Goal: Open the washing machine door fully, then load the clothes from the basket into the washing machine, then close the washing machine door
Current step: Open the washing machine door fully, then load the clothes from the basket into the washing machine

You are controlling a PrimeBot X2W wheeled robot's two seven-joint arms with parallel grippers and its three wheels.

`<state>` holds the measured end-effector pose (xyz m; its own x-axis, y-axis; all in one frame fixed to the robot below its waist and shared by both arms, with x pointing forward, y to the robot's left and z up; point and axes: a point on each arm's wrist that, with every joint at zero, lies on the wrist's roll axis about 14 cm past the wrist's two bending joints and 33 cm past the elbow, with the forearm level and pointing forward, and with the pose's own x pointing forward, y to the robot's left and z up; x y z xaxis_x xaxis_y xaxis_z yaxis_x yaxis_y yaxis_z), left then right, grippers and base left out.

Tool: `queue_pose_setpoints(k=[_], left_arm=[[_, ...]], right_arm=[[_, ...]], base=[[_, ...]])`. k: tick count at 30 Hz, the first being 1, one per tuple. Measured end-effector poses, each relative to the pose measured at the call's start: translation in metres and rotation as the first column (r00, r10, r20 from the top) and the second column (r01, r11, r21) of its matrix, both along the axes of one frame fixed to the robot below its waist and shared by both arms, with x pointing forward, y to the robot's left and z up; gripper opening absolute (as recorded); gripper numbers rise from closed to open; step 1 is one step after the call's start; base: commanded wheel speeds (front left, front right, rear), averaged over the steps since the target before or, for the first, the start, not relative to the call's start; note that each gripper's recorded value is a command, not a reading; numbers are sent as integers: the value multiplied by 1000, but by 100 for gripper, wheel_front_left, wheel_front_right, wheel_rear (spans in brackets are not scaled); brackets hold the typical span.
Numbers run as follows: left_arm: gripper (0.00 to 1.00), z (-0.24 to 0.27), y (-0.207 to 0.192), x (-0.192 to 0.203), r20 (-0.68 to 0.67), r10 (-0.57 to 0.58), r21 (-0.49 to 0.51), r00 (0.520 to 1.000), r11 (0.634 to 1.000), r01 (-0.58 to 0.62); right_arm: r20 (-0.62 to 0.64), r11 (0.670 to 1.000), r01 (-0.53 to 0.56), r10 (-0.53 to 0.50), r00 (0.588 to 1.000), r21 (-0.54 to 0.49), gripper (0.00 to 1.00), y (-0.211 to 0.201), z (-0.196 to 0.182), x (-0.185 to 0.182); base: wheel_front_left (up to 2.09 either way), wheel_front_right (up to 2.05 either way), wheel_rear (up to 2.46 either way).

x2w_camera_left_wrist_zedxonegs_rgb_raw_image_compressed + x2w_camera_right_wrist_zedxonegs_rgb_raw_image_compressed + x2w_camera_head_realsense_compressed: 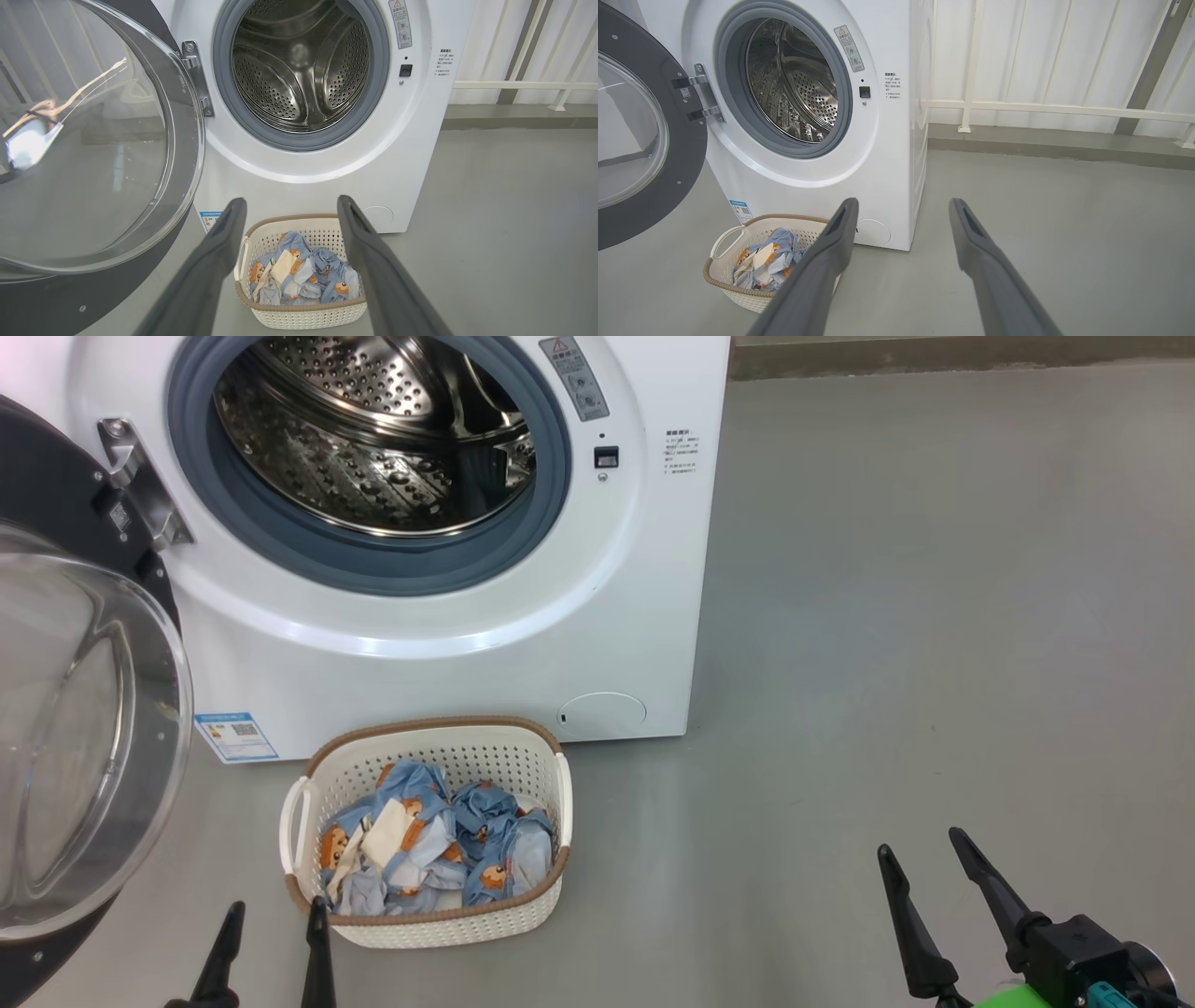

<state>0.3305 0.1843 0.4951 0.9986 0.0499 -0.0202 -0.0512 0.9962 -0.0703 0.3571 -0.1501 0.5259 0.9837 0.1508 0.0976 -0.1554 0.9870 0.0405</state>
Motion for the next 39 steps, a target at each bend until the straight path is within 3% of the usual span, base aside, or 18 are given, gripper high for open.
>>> queue_pose_setpoints(k=[30, 39], left_arm=[[100, -3, 0, -4, -8, 4, 9, 1000, 1000, -4], [100, -5, 1, -4, -17, 8, 16, 1000, 1000, -8]], right_arm=[[-7, 999, -1, 1, 1000, 33, 100, 0, -2, -2], [-15, 999, 1, 0, 1000, 33, 100, -1, -5, -1]], base=[[0, 0, 0], [77, -77, 0]])
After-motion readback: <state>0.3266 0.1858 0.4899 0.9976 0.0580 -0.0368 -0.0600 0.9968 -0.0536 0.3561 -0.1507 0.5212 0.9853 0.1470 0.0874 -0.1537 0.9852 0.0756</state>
